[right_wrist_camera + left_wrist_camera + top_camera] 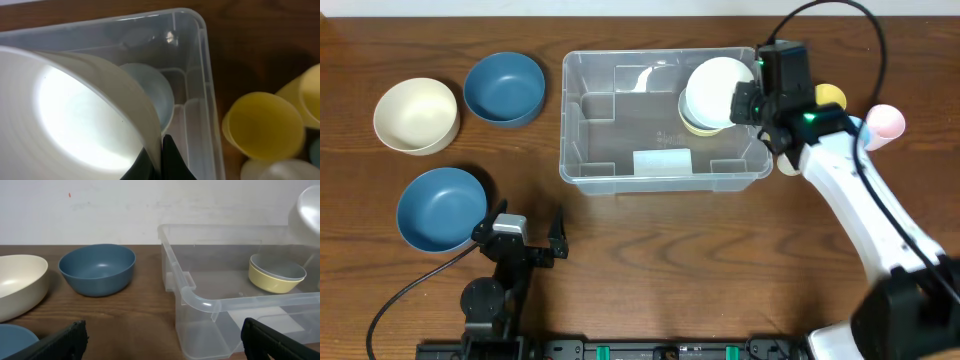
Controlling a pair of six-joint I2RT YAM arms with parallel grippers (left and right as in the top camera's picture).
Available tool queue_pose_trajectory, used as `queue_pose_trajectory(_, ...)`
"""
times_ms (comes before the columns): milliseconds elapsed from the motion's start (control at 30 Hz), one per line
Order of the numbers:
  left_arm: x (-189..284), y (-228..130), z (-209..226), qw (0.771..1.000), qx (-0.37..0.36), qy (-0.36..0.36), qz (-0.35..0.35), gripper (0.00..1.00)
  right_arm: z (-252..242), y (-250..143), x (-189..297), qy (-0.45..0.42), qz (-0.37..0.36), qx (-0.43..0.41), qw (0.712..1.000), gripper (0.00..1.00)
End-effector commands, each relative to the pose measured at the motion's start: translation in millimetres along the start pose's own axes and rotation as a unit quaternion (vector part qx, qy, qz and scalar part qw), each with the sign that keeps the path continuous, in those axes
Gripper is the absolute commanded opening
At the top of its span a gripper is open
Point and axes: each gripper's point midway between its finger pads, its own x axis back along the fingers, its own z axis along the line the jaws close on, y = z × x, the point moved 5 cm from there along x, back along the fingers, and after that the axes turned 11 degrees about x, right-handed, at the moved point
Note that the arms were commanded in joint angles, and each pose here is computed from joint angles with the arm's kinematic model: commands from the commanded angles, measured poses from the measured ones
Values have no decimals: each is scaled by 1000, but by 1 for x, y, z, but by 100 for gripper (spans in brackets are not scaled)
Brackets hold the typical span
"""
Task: Pack container
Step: 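Carry the white bowl into the bin and stack it on the bowls, then open the right gripper and withdraw it to the right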
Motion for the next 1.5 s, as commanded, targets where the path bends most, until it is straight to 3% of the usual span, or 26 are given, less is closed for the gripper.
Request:
queue_pose_trajectory(0, -1, -14, 4, 1000, 1, 4, 26, 98, 5, 3, -22, -8, 0, 16, 1000, 1)
queue_pose_trajectory(433, -1, -14, 4, 1000, 1, 4, 26, 98, 12, -13, -90, -5, 4, 16, 1000, 3)
queue_pose_trajectory(500, -1, -14, 4, 1000, 1, 4, 26, 98, 13, -14, -92, -3, 5, 17, 1000, 18)
queue_pose_trajectory(567, -1, -14, 4, 1000, 1, 4, 26, 98, 13, -14, -93, -3, 6, 21, 1000, 41)
queue_pose_trajectory(633, -1, -14, 4, 1000, 1, 4, 26, 98, 14, -14, -92, -2, 8, 30, 1000, 52)
queue_pose_trajectory(733, -1, -14, 4, 1000, 1, 4, 26, 98, 15, -11, -89, -1, 15, 44, 999, 57)
queue_pose_trajectory(933, -1, -14, 4, 1000, 1, 4, 26, 98, 31, 9, -69, 15, 26, 78, 997, 63)
queue_pose_trajectory(1200, -1, -14, 4, 1000, 1, 4, 26, 98, 73, 46, -7, 46, 44, 116, 991, 66)
queue_pose_trajectory(1467, -1, -14, 4, 1000, 1, 4, 26, 98, 59, 55, 57, 24, 112, 26, 993, 74)
